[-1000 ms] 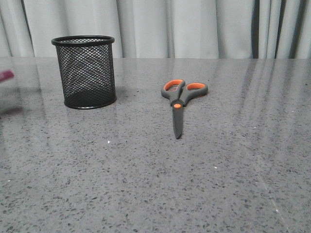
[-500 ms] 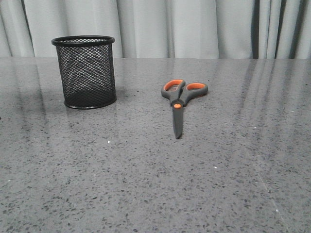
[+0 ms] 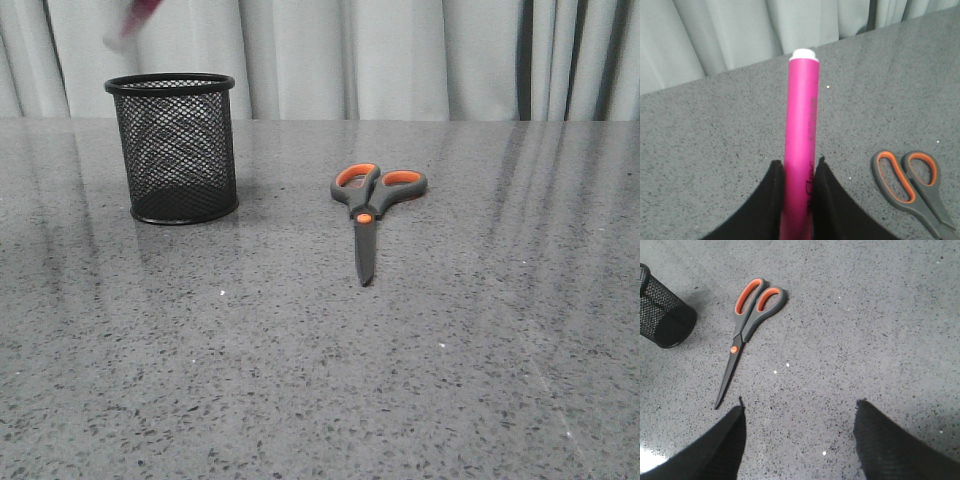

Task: Put pen and scissors into bin
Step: 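Close the left gripper on the highlighter and lift it, then carry the highlighter over the mesh cup and drop it in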

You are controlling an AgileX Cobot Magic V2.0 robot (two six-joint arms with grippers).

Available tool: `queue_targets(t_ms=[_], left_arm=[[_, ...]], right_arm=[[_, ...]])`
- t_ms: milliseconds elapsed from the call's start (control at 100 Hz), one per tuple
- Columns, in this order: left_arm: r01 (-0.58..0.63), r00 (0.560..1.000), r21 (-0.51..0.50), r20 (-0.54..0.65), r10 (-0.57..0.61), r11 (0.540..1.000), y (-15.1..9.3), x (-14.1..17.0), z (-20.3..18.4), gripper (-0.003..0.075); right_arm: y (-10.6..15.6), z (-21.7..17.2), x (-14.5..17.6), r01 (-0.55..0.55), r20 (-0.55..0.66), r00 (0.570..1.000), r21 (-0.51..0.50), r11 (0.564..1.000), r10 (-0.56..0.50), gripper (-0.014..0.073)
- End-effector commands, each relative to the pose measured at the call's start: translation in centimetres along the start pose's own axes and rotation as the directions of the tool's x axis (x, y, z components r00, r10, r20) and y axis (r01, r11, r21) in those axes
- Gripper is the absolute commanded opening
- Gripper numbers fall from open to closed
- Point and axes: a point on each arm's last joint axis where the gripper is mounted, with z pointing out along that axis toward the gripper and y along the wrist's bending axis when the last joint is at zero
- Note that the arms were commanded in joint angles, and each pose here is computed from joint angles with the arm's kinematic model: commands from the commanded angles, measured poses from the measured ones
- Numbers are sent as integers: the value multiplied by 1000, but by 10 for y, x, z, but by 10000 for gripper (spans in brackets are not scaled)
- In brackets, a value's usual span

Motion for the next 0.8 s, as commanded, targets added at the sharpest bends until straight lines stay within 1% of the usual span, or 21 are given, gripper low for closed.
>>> queue_targets(t_ms=[0, 260, 550, 790], left_arm=[[14, 995, -37, 99, -10, 999, 0, -16, -1, -22], [17, 998, -49, 56, -15, 999, 3, -4, 19, -22], [17, 999, -43, 48, -15, 999, 2, -3, 19, -22], [17, 1000, -15, -2, -17, 1000, 0, 3, 23, -22]], right_arm=[[4, -5, -13, -8, 76, 997, -19, 1000, 9, 421], [4, -5, -13, -8, 76, 997, -19, 1000, 9, 421], [4, -5, -13, -8, 76, 997, -19, 1000, 9, 421], [4, -5, -13, -8, 76, 997, -19, 1000, 9, 421]])
